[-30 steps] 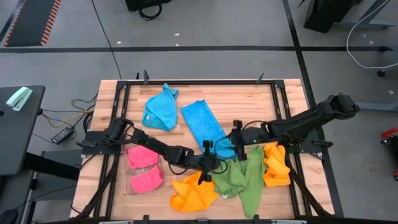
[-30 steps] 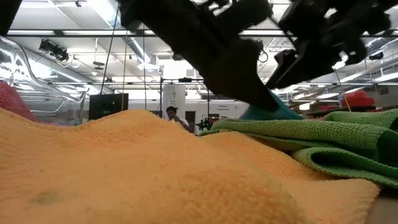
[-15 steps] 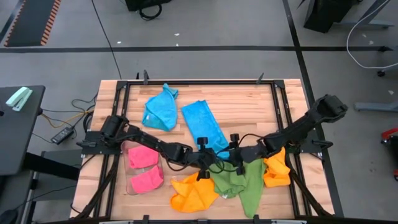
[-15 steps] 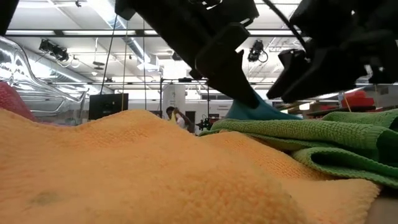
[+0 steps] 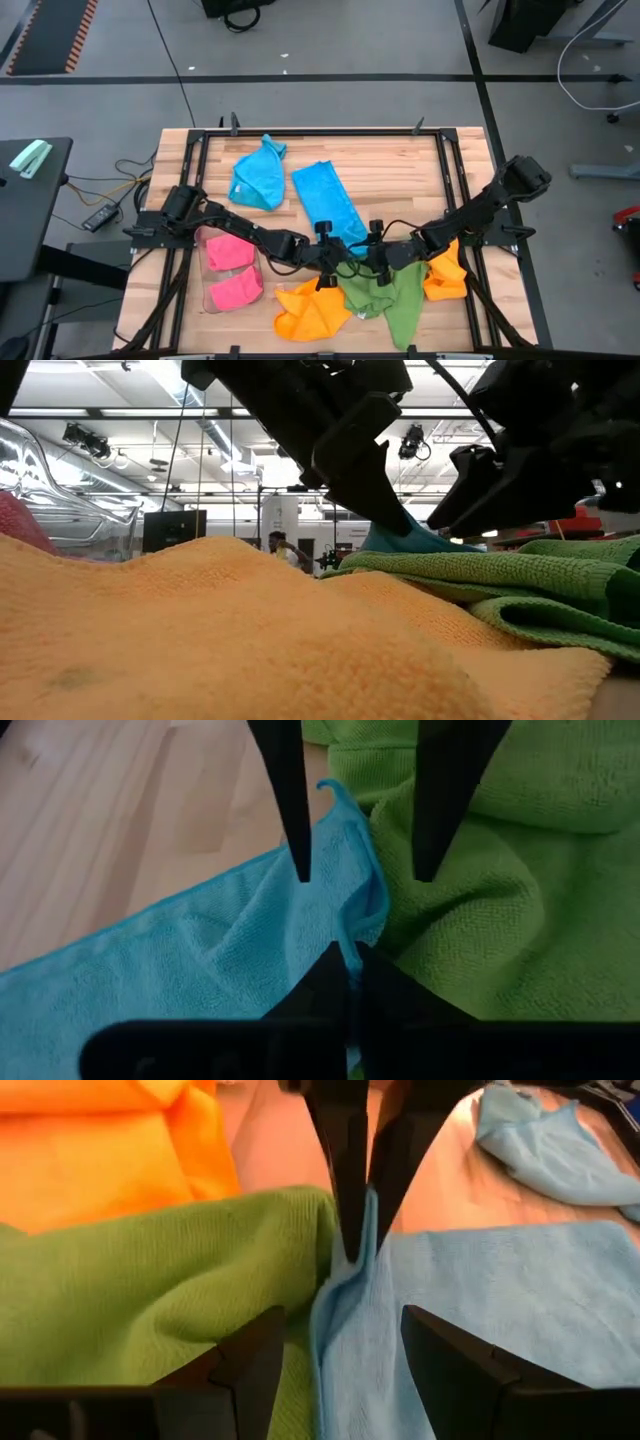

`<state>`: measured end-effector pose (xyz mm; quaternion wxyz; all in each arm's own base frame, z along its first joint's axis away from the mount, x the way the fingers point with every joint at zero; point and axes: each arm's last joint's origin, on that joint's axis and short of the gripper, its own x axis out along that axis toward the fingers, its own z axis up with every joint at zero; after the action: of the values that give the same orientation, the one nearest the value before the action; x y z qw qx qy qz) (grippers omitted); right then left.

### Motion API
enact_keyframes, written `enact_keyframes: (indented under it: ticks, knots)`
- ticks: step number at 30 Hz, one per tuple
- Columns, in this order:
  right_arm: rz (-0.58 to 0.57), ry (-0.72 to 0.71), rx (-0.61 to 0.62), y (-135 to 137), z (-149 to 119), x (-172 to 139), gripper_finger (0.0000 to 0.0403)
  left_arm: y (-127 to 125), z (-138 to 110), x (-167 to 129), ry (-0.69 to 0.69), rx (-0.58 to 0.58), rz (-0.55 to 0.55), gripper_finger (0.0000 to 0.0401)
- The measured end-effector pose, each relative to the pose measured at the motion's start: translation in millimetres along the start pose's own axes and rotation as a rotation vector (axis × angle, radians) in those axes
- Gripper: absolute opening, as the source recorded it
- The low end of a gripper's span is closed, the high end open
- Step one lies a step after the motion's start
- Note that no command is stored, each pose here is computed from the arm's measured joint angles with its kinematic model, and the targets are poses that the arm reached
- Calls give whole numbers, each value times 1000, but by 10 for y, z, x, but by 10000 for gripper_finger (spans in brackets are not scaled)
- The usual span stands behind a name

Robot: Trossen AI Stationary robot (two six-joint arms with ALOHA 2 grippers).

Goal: Fold microfiber towels
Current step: Fold the bottom blue microfiber cloth

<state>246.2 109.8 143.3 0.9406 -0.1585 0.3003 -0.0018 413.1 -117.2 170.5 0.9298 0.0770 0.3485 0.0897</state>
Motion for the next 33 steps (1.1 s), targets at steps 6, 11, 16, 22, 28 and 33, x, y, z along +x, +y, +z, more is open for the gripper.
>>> enact_keyframes:
  ticks: [6,11,16,22,28,33]
  knots:
    - [-6,32,-20,66,-96,128,212,10,6,-14,3,-14,1,34]
    - [-30,63,-27,56,-151,180,191,17,23,-44,2,-14,0,12]
    - [-37,54,-17,36,-134,179,137,17,32,-67,2,-15,-1,16]
    - [-36,56,-15,36,-137,179,86,7,8,-75,24,-15,0,35]
    - [-8,59,-32,15,-127,195,51,-41,-37,-102,58,6,-5,13]
    - [108,38,-17,-93,-24,274,42,-75,-44,-114,65,10,-49,21]
